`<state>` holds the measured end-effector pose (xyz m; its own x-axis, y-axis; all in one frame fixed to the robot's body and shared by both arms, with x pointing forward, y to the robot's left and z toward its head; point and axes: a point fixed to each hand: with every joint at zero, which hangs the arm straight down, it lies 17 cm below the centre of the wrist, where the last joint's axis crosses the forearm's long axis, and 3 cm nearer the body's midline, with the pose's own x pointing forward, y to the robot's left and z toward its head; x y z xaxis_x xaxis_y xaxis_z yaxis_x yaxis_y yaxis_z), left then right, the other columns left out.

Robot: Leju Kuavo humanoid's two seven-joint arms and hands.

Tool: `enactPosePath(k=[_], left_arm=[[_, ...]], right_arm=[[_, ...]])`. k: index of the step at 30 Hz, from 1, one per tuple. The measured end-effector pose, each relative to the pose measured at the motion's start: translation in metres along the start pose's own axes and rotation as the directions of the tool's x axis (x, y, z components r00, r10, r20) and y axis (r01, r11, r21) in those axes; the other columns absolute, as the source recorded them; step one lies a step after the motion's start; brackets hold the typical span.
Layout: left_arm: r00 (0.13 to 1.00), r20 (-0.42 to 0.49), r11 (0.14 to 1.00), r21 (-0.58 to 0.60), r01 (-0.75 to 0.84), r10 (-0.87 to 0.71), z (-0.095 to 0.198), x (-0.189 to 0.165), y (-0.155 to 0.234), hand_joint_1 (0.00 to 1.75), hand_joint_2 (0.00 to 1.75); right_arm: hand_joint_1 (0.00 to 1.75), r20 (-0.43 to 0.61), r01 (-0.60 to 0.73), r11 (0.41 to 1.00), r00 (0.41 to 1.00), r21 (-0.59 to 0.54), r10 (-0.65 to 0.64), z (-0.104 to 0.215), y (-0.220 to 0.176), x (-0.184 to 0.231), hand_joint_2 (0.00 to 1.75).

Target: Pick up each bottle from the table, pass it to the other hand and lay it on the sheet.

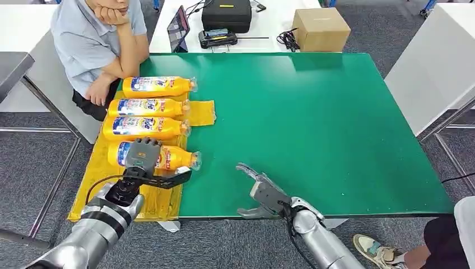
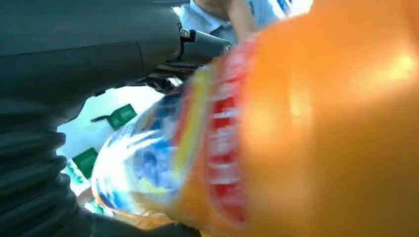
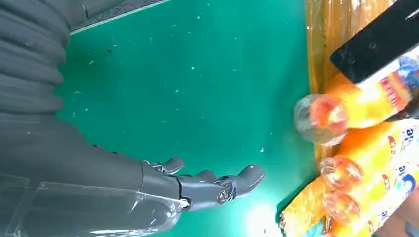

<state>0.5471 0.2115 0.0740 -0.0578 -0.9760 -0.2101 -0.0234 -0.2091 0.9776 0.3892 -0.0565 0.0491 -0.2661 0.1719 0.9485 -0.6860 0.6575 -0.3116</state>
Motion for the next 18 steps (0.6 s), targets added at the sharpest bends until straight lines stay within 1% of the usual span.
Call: enactPosePath(k=[9, 16, 18], left_arm=[[1.0, 0.005, 0.998, -0.064, 0.007, -0.007, -0.007, 0.006, -0.008, 0.0, 1.75], [1.0, 0.026, 0.997, -0.077, 0.004, -0.002, -0.007, 0.013, -0.01, 0.0, 1.75], [0.999, 0.039, 0.998, -0.06, -0.007, 0.009, -0.006, 0.017, -0.007, 0.0, 1.75]], right_arm=[[0.0, 0.002, -0.004, 1.0, 1.0, 0.001, 0.004, -0.002, -0.001, 0.001, 1.75], [0.0, -0.001, -0.012, 1.0, 1.0, -0.006, 0.012, -0.002, -0.003, 0.0, 1.75], [0.0, -0.004, -0.012, 1.0, 1.0, -0.015, 0.012, -0.001, -0.005, -0.002, 1.75]])
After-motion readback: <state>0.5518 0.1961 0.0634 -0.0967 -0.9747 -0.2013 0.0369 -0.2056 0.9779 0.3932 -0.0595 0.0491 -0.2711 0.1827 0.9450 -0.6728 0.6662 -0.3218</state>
